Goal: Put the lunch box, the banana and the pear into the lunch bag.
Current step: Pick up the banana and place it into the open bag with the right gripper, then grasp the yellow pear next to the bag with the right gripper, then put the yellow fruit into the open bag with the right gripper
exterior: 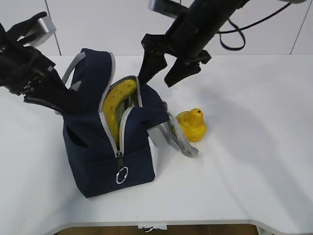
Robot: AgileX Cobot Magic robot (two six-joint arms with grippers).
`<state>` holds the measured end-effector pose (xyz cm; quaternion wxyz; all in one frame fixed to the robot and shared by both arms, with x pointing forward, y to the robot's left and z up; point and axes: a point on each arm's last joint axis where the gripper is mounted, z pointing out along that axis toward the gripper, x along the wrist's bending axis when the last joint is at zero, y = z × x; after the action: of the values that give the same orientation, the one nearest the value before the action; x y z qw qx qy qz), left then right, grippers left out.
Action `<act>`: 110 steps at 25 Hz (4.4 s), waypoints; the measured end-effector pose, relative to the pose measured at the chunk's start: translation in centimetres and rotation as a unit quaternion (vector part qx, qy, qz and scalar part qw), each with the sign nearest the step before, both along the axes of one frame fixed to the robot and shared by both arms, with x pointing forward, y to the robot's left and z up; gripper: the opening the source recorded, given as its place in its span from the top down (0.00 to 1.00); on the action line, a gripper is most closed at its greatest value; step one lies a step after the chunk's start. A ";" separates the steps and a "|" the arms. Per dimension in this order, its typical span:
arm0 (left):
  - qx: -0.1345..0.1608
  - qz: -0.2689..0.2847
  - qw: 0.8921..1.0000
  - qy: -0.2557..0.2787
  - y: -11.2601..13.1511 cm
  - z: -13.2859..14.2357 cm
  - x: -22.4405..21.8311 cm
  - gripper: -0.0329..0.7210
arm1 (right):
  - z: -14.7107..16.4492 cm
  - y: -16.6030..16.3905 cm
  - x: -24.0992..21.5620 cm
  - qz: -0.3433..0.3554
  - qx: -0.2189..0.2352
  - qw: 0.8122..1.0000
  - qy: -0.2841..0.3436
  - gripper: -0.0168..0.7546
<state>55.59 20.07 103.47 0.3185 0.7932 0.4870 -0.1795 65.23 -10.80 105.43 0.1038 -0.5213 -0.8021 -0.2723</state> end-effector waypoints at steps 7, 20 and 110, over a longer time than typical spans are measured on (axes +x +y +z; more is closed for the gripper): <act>0.000 0.000 1.000 0.000 0.0 0.0 0.0 0.96 | 2.6 -2.2 -0.7 -0.041 -0.093 0.994 -0.050 0.24; 0.001 0.000 1.000 0.000 0.0 0.0 0.0 0.96 | -2.9 -4.1 -1.3 -0.045 -0.206 0.977 0.008 0.23; -0.040 0.014 0.999 -0.013 -0.4 1.7 -0.4 0.96 | -2.8 3.1 -0.2 0.003 0.174 0.985 -0.002 0.66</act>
<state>55.18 19.65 105.13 0.3593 0.7751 0.4862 -0.1839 65.05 -7.71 102.66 0.1924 -0.4925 -0.7443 -0.4080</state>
